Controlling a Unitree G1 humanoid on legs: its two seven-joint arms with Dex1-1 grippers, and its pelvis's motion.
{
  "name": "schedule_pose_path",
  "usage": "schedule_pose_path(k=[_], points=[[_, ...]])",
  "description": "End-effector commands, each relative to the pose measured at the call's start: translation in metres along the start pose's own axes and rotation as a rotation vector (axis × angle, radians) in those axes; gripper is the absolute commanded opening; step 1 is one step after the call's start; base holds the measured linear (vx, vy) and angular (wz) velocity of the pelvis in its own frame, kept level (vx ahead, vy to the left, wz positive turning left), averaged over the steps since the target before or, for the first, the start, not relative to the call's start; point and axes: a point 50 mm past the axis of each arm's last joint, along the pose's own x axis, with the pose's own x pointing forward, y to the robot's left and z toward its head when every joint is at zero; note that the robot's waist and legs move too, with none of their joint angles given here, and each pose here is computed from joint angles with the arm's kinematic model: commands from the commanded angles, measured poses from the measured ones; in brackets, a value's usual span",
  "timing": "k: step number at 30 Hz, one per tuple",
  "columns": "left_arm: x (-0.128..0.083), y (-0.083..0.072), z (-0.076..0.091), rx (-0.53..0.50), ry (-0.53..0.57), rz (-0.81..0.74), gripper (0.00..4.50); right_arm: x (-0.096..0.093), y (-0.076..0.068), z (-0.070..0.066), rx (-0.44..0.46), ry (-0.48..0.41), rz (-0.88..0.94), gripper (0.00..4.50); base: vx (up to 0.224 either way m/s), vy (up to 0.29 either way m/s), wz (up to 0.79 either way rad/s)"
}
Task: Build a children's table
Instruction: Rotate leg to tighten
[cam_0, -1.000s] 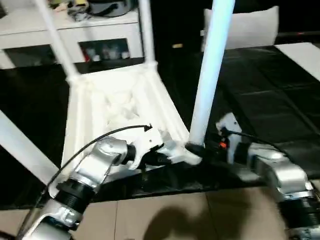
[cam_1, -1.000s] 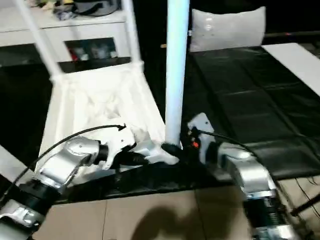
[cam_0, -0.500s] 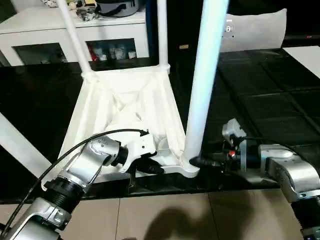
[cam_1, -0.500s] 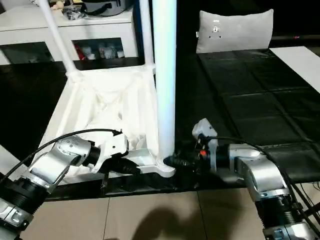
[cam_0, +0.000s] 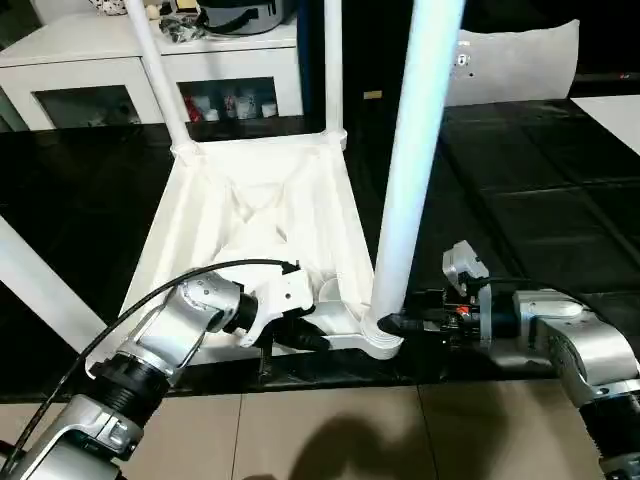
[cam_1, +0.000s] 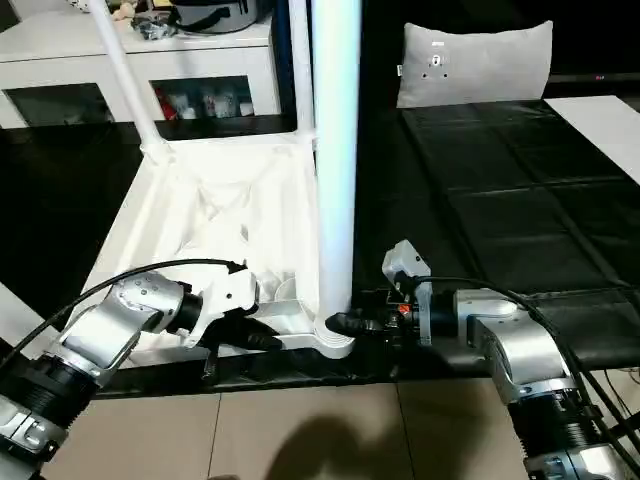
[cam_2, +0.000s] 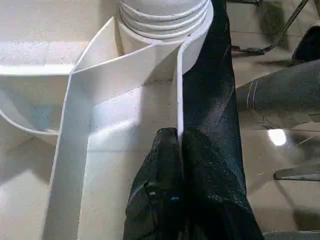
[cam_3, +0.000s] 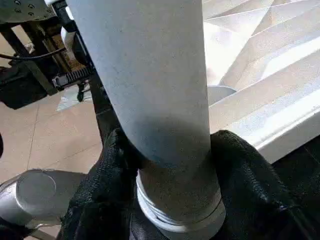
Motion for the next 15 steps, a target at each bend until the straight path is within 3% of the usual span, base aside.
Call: schedule_pose_path(k=[1, 12, 15], points=[[0.005, -0.003, 0.004, 0.025, -0.003, -0.055, 0.00, 0.004, 0.004, 0.000, 0.008, -0.009, 0.038, 1.98, 0.000, 0.000, 0.00], [0.018, -0.002, 0.011, -0.016, -0.055, 0.016, 0.00, 0.015, 0.012, -0.004, 0.024, -0.057, 0.014, 1.96, 0.000, 0.000, 0.00], [0.029, 0.008, 0.022, -0.090, -0.117, 0.168, 0.00, 0.027, -0.002, -0.004, 0.047, -0.073, -0.186, 1.96, 0.000, 0.000, 0.00]])
